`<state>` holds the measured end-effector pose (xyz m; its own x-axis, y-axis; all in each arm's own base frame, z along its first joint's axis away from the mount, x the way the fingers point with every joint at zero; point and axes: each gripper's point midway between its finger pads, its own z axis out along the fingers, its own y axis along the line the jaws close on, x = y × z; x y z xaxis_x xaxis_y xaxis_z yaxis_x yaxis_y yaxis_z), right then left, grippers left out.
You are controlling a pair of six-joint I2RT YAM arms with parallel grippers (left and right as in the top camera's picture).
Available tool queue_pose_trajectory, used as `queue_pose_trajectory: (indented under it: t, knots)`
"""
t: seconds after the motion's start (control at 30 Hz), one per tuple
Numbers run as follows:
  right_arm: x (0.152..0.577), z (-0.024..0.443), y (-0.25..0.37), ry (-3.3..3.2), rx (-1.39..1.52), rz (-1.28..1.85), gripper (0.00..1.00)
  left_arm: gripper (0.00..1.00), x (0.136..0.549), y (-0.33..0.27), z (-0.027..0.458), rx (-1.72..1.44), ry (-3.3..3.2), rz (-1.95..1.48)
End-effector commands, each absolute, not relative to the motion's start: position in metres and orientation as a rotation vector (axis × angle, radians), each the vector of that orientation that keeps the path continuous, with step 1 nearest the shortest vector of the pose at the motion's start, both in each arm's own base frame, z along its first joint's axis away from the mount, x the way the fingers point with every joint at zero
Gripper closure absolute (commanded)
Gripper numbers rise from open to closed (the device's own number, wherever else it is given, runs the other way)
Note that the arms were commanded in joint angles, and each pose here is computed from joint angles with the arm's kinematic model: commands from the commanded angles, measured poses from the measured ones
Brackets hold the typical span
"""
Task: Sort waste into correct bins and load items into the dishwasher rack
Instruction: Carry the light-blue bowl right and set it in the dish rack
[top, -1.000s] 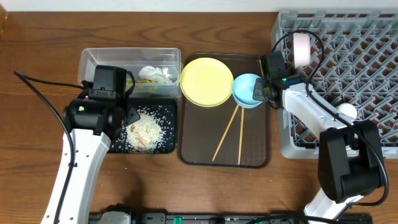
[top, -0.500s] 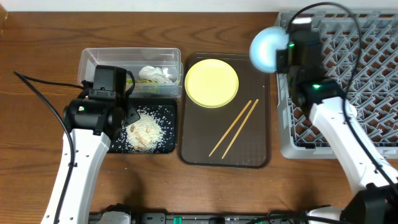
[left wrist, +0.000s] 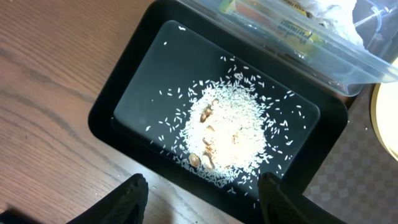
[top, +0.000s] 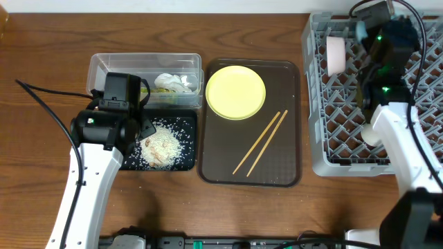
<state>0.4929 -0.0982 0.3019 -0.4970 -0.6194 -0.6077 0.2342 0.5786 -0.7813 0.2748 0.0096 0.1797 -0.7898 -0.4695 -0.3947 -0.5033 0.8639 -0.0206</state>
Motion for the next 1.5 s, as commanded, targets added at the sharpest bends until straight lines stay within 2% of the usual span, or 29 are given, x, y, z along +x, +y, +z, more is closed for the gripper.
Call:
queue_pose_trajectory:
  t: [0.0,0.37,0.77,0.9,1.0,1.13,1.23,1.37,1.47]
  knots:
    - [0.501,0.284,-0.126,1.844,-0.375,-1.217,0.99,0.4,0.276,0.011,0.18,-0.739,2.641,0.122]
    - [0.527,0.226,-0.166,1.857,-0.297,-1.312,0.99,0.39,0.275,0.011,0.179,-0.739,2.644,0.124]
    - [0.539,0.171,-0.156,1.939,-0.331,-1.276,0.99,0.4,0.275,0.011,0.18,-0.739,2.643,0.123]
    - [0.531,0.167,-0.15,1.959,-0.148,-1.229,0.99,0.39,0.275,0.011,0.18,-0.739,2.643,0.123]
    - [0.519,0.155,-0.149,1.994,0.065,-1.152,0.9,0.4,0.275,0.011,0.18,-0.739,2.643,0.123]
    - [0.506,0.132,-0.138,2.099,0.162,-1.025,0.77,0.4,0.275,0.011,0.18,-0.739,2.643,0.123]
    - [0.499,0.13,-0.129,2.153,0.165,-0.943,0.73,0.39,0.275,0.011,0.18,-0.739,2.643,0.123]
    - [0.489,0.144,-0.116,2.194,0.16,-0.818,0.49,0.39,0.275,0.011,0.18,-0.739,2.643,0.123]
    - [0.484,0.155,-0.102,2.224,0.098,-0.709,0.4,0.39,0.275,0.011,0.18,-0.739,2.643,0.123]
